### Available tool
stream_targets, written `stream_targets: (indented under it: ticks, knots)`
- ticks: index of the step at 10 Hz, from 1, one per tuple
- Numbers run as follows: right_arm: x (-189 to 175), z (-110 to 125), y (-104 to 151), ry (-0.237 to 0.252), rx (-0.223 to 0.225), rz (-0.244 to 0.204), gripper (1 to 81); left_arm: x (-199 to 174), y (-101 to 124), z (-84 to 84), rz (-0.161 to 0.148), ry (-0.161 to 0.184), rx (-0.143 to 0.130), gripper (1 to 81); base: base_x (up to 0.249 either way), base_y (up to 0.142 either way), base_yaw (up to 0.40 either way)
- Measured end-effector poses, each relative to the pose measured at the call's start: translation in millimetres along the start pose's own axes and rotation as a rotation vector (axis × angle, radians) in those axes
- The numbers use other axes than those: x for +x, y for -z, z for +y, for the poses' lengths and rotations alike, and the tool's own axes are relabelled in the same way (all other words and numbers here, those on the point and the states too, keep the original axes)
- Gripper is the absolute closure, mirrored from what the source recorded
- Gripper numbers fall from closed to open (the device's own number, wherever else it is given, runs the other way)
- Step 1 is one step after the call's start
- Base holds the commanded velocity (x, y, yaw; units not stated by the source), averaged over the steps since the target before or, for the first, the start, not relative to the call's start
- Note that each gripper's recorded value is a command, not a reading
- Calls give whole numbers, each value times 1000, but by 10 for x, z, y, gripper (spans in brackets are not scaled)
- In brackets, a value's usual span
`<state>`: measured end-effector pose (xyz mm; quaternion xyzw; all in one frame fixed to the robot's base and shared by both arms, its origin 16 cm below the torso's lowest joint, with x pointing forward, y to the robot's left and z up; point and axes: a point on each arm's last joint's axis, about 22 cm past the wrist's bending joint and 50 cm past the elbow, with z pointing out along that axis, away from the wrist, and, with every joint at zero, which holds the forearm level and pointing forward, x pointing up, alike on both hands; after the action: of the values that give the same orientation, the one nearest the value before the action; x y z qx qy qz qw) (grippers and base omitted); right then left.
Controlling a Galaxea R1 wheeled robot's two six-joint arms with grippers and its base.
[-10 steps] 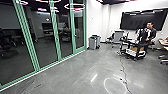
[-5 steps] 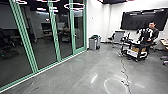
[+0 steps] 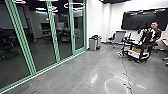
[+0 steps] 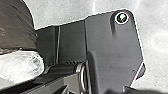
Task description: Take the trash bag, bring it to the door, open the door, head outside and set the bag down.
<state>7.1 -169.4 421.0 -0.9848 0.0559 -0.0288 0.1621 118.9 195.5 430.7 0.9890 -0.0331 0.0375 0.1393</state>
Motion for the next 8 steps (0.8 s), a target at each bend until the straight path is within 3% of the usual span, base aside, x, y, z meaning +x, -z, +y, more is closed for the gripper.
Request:
stream_targets:
  ticks: [8]
  knots:
    - [13, -2, 0, 0, 0, 7, 10, -3, -9, 36, -1, -11, -3, 811, 193, 0, 0]
